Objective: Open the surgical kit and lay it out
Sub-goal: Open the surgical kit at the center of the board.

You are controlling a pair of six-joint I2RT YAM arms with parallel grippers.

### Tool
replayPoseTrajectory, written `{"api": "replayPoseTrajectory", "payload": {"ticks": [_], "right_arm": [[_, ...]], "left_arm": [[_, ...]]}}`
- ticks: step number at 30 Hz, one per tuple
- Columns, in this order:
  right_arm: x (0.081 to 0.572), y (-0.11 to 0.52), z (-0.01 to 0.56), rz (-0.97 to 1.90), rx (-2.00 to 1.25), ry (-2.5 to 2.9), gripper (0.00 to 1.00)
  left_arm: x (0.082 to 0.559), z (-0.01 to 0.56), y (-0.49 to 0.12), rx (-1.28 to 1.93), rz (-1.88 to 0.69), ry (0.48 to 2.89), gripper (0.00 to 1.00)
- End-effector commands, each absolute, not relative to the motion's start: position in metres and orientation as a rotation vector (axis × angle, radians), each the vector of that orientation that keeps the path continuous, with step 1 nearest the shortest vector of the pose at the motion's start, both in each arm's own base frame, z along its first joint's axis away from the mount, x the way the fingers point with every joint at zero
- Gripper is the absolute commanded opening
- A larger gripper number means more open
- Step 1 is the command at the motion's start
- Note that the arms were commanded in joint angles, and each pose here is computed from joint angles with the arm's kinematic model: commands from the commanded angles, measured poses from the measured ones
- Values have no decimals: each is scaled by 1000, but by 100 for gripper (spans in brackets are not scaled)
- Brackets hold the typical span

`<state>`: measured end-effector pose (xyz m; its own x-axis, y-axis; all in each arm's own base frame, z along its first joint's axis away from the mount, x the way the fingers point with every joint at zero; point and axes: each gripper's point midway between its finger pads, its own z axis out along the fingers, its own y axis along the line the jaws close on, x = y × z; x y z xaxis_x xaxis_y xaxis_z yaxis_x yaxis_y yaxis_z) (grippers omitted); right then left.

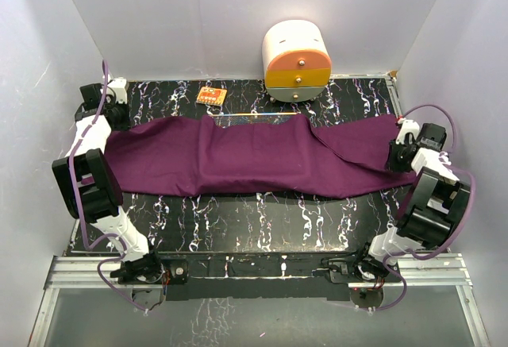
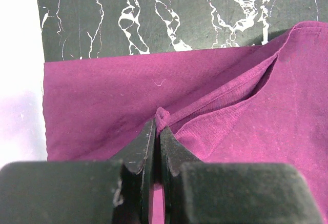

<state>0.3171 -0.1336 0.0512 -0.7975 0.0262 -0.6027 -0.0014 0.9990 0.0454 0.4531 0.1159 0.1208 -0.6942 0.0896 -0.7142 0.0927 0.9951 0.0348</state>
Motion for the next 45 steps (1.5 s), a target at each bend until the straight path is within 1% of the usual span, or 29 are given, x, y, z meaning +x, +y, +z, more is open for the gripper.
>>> {"api": "replayPoseTrajectory", "payload": {"ticks": [1,7,11,14,18,25,27,35,39,45], "right_arm": [[348,-137,87,79,6,2364,0],[370,-145,100,96,37,2329,0],[381,-165,116,-8,116,2293,0],[381,-169,125,-43,121,2271,0],[364,-165,118,-74,55,2319,0],[296,-161,88,-181,-88,2569,0],[286,-165,88,-221,-95,2604,0],[292,-181,126,-300,-60,2612,0],[295,-193,152,-386,-47,2598,0],[286,-207,181,-500,-20,2589,0]], "left_arm": [[454,148,114,153,21,2272,0],[457,152,114,152,13,2269,0],[457,152,115,147,24,2271,0],[457,153,116,144,26,2270,0],[458,154,116,139,26,2270,0],[459,163,117,143,30,2263,0],[459,169,121,143,58,2261,0],[457,198,142,191,212,2277,0],[454,212,153,202,240,2296,0],[445,241,169,169,244,2272,0]]}}
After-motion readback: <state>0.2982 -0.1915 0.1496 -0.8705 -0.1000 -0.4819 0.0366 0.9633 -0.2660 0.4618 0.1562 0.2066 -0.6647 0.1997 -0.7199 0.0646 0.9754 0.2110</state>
